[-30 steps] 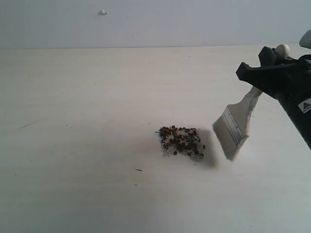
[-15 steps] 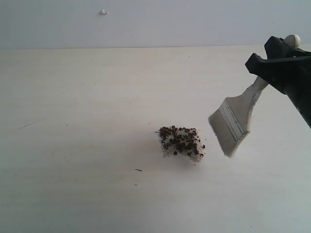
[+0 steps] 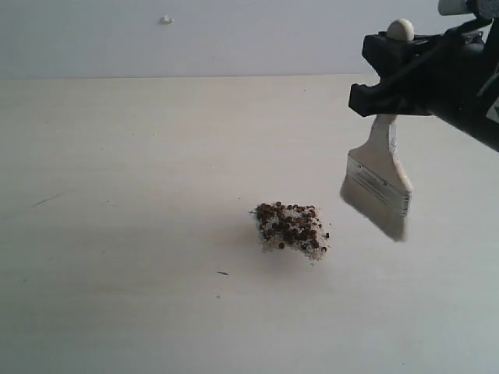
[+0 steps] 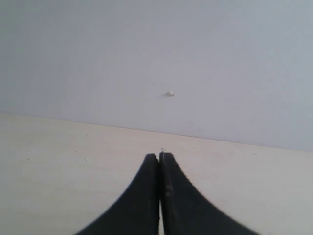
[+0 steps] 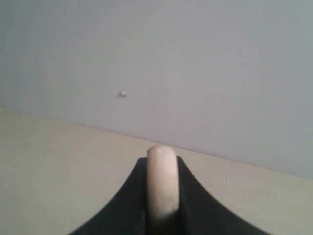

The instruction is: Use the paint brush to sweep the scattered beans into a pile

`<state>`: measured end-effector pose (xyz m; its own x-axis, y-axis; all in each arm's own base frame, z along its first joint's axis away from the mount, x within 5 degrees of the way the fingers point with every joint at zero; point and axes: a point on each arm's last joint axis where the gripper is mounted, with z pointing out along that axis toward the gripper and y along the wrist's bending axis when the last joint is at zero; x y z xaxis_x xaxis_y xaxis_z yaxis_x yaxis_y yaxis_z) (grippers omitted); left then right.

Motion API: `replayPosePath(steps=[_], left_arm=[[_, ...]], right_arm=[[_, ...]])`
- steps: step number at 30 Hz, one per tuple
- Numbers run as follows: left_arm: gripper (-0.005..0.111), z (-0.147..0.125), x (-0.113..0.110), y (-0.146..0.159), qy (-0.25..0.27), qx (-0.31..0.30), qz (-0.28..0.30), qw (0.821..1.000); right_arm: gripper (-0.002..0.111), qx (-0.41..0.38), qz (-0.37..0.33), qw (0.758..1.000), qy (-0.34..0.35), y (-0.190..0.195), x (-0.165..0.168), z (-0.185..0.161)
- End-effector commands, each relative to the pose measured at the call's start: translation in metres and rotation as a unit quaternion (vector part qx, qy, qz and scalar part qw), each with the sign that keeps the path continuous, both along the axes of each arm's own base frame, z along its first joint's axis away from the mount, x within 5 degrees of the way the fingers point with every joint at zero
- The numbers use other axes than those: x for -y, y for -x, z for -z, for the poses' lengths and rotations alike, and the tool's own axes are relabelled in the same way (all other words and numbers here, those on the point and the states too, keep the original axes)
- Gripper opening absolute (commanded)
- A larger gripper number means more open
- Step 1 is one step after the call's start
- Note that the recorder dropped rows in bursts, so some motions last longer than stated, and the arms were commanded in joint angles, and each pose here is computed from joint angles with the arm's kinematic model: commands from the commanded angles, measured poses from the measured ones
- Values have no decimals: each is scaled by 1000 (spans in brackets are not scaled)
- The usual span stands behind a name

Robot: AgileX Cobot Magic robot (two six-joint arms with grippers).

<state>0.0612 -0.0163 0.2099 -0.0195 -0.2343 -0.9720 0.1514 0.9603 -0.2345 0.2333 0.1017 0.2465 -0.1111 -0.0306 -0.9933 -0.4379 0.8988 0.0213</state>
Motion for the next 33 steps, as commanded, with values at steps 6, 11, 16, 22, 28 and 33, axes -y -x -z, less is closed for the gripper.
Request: replayPosePath(steps=[6,11,16,22,28,33], left_arm=[[0,1,0,0,-2,0,-1,1000],[0,1,0,0,-2,0,-1,1000],[0,1,0,0,-2,0,0,1000],[0,1,0,0,-2,0,2,1000],[0,1,0,0,-2,0,2,1000],[0,1,1,0,-2,0,3,1000]], right_arm=[[0,-8,-174,983,64,-6,3,-27],[0,-56,-333,939,67,-9,0,-39],[0,-116,-447,886,36,-26,-6,-34],[0,-160,-449,879,19,-60,-10,-3],[0,-183,-451,874,11,-84,-12,20],[0,-193,-450,872,7,-105,-14,36]])
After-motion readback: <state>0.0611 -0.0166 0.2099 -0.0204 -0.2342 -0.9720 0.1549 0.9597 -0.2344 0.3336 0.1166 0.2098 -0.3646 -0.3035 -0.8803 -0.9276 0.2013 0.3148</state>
